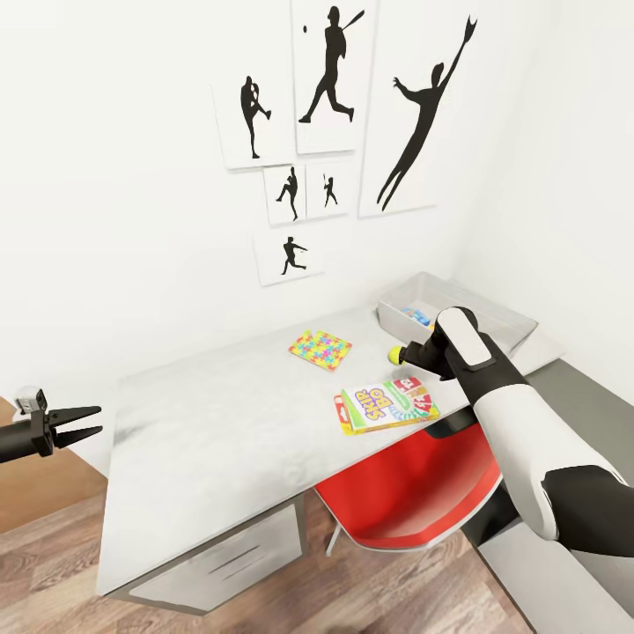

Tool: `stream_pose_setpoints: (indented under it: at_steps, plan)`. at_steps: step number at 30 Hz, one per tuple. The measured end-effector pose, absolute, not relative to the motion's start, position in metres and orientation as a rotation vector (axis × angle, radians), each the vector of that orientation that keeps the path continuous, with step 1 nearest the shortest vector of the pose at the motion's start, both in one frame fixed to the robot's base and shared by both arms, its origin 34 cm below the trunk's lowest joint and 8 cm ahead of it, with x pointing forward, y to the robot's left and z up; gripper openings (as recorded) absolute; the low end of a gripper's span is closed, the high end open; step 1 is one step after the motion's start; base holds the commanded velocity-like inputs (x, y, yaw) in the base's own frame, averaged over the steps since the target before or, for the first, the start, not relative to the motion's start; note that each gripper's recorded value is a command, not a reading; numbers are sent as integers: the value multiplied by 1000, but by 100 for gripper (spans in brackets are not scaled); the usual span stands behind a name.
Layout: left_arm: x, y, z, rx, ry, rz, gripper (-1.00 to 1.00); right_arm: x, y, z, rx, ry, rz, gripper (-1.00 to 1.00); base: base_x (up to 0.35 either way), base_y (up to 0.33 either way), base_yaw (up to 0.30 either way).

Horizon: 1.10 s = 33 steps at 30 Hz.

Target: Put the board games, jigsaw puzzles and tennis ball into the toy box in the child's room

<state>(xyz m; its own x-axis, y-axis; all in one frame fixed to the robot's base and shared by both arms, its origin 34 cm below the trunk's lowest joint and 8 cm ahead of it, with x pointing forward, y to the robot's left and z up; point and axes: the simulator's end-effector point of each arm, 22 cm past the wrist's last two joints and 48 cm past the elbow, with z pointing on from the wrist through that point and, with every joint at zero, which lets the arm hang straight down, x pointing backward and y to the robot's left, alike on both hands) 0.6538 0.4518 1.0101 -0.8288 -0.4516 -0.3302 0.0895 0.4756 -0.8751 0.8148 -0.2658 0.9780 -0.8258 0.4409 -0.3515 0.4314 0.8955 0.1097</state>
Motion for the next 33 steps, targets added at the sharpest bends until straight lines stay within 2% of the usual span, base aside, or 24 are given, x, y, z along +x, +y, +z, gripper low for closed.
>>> stream_pose_setpoints:
  at_steps: [33]
  plan:
    - [653, 452, 1009, -303, 2197, -1348, 100, 814, -266, 976, 625, 2692, 12, 100, 81, 18, 0]
